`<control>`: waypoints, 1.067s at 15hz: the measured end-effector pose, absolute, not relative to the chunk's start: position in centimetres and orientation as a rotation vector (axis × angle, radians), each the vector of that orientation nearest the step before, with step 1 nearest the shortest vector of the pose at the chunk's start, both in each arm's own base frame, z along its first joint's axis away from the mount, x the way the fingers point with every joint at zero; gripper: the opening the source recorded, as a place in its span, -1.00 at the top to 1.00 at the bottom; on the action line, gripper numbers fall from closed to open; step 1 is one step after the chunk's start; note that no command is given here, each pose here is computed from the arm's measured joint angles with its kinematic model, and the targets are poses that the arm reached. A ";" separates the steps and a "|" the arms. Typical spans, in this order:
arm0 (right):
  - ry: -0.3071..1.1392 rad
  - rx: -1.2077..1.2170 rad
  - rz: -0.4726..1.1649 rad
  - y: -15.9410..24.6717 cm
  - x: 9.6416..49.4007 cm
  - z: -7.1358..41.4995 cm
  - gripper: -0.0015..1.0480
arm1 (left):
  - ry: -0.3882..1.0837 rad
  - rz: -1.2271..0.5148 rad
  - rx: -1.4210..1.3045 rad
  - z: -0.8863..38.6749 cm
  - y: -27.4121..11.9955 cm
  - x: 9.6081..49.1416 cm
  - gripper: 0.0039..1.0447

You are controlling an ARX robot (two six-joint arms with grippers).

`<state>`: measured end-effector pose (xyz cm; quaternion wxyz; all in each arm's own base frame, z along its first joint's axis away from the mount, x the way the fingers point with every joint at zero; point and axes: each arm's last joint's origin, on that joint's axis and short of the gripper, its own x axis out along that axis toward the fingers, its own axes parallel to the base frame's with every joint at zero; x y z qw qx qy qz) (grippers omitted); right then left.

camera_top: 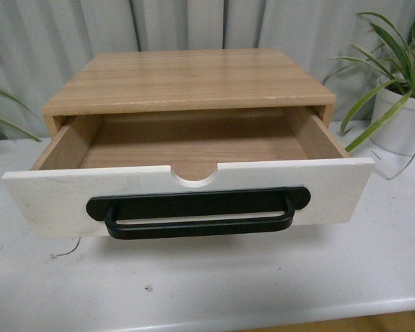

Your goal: Close drawer sideways

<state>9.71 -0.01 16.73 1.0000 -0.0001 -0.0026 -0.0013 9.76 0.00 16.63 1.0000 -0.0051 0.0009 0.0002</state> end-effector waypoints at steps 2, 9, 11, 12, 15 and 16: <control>-0.005 0.000 -0.003 0.0 9.7 16.7 -0.88 | 0.002 0.000 -0.010 16.6 0.0 9.8 -0.88; -0.005 0.000 -0.003 0.0 9.7 16.7 -0.88 | 0.002 0.000 -0.010 16.6 0.0 9.8 -0.88; -0.005 0.000 -0.003 0.0 9.7 16.7 -0.88 | 0.002 0.000 -0.010 16.6 0.0 9.8 -0.88; -0.005 0.000 -0.003 0.0 9.7 16.7 -0.88 | 0.002 0.000 -0.010 16.6 0.0 9.8 -0.88; -0.005 0.000 -0.003 0.0 9.7 16.7 -0.88 | 0.002 0.000 -0.010 16.6 0.0 9.8 -0.88; -0.005 0.000 -0.003 0.0 9.7 16.7 -0.88 | 0.002 0.000 -0.010 16.6 0.0 9.8 -0.88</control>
